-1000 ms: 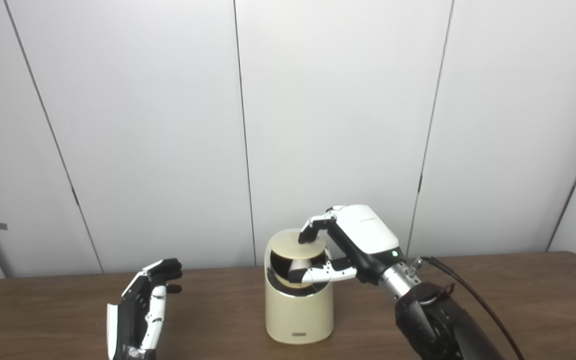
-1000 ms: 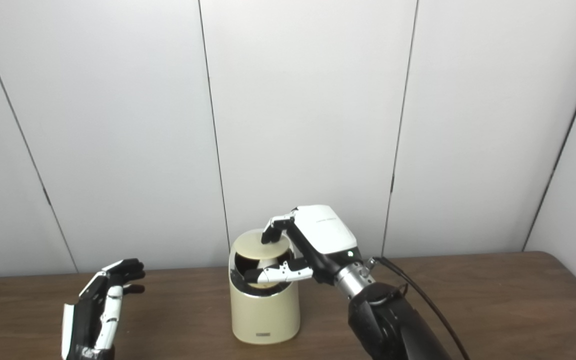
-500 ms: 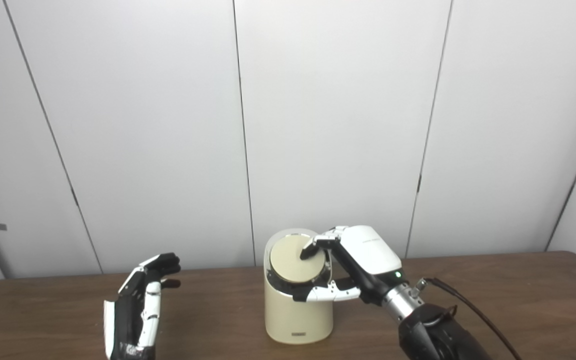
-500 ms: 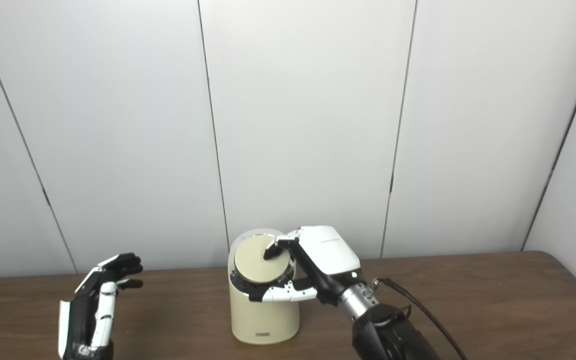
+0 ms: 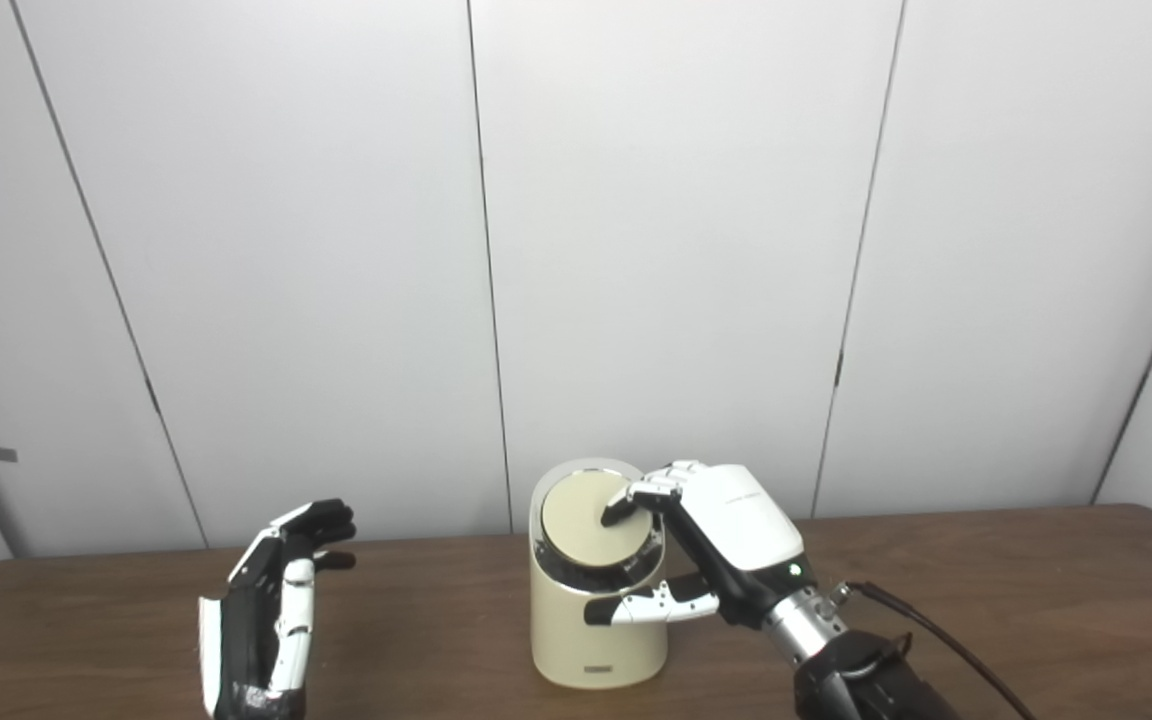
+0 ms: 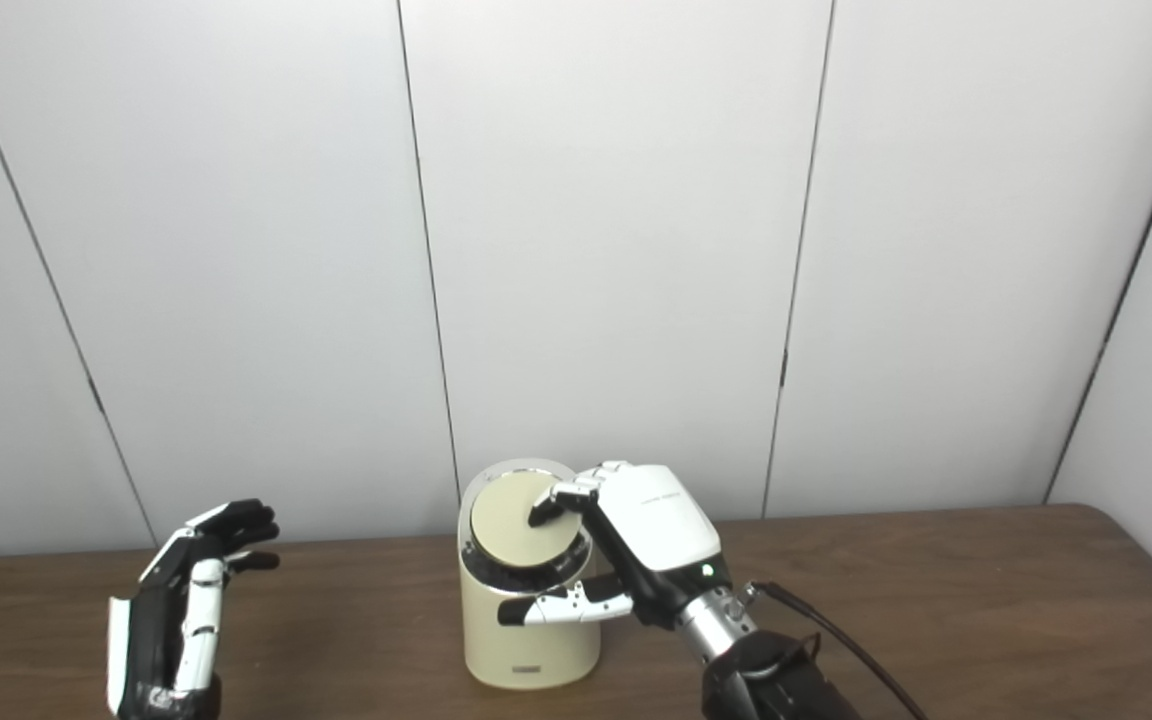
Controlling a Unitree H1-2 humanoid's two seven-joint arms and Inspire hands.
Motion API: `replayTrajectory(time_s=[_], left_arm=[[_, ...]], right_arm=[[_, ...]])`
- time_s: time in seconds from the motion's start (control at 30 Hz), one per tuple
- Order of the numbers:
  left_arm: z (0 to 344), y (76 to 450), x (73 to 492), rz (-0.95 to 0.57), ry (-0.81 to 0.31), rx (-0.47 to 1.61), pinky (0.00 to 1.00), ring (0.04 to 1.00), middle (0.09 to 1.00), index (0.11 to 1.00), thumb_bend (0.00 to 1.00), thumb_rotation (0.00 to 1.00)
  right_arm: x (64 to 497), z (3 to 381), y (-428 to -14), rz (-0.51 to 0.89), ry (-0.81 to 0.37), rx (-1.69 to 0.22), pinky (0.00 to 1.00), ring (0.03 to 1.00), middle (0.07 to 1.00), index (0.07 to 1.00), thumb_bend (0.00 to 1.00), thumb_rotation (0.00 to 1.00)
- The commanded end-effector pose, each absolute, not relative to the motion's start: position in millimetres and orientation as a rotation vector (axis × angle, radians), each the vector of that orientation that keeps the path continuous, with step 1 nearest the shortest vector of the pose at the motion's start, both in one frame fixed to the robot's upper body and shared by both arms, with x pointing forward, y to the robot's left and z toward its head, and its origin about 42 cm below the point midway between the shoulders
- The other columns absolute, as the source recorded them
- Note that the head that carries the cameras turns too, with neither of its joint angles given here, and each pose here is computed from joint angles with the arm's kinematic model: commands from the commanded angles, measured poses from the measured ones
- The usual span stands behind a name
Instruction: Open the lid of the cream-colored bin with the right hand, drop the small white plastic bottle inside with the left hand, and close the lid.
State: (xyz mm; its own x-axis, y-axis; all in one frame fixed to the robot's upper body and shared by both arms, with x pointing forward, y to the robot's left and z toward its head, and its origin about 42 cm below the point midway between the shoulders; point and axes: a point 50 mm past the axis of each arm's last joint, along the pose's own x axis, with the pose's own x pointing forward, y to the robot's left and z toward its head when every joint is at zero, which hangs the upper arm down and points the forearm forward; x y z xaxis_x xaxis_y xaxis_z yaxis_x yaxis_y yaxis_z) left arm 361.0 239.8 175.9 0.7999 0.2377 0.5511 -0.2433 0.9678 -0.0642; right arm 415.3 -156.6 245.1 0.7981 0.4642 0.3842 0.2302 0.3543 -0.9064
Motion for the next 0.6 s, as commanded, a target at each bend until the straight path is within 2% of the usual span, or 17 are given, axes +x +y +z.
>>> replayTrajectory(time_s=[0.0, 0.07, 0.2, 0.33, 0.57], left_arm=[[194.3, 238.7, 364.2, 0.253, -0.668, 0.013, 0.57, 0.670, 0.683, 0.675, 0.25, 0.76], [194.4, 238.8, 364.5, 0.251, -0.667, 0.010, 0.57, 0.672, 0.683, 0.674, 0.25, 0.75], [195.0, 239.0, 365.4, 0.256, -0.669, 0.016, 0.56, 0.669, 0.681, 0.671, 0.25, 0.75], [194.9, 239.3, 366.5, 0.257, -0.667, 0.011, 0.56, 0.665, 0.678, 0.666, 0.25, 0.74], [194.7, 238.9, 366.7, 0.257, -0.667, 0.018, 0.56, 0.664, 0.677, 0.665, 0.23, 0.75]], right_arm=[[411.0, 223.4, -160.3, 0.246, -0.614, -1.295, 0.80, 0.721, 0.633, 0.618, 0.89, 0.93], [409.9, 223.2, -159.5, 0.248, -0.622, -1.308, 0.80, 0.720, 0.635, 0.615, 0.89, 0.94], [394.5, 215.6, -148.9, 0.291, -0.709, -1.470, 0.79, 0.710, 0.630, 0.608, 0.89, 0.93], [377.6, 201.4, -138.0, 0.338, -0.783, -1.616, 0.81, 0.719, 0.629, 0.601, 0.91, 0.87], [371.6, 196.2, -137.2, 0.320, -0.817, -1.659, 0.78, 0.710, 0.619, 0.593, 0.85, 0.85]])
